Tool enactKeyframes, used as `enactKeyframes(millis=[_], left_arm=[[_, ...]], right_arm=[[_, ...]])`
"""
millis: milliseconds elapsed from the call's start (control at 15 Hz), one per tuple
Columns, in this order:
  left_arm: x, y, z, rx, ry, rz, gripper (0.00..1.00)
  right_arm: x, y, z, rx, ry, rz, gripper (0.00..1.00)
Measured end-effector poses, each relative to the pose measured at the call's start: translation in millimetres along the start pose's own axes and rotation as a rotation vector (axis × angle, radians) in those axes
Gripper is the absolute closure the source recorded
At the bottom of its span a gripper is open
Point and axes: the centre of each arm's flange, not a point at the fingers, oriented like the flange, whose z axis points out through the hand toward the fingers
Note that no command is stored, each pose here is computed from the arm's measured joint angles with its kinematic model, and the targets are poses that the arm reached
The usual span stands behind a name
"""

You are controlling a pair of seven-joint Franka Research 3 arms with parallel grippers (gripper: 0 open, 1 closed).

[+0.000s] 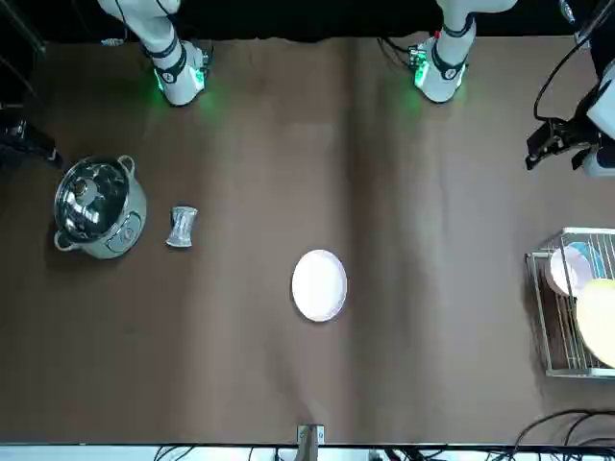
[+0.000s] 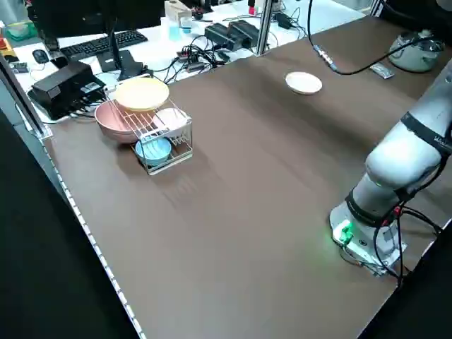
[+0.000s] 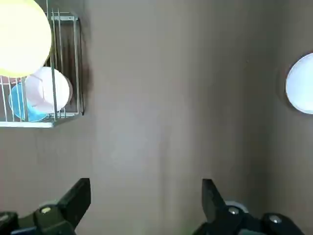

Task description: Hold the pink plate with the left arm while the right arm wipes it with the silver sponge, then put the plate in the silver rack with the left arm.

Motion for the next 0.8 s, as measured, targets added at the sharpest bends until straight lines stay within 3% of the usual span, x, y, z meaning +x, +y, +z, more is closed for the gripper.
enactKeyframes(millis=[467, 800], left_arm=[[0, 0, 1, 0.000, -0.003, 0.000, 0.00], [7, 4, 20, -0.028, -0.027, -0.002, 0.00]], right_arm=[[1, -3, 8, 0.001, -0.018, -0.005, 0.00], [30, -31, 102, -0.010, -0.186, 0.002, 0.00]])
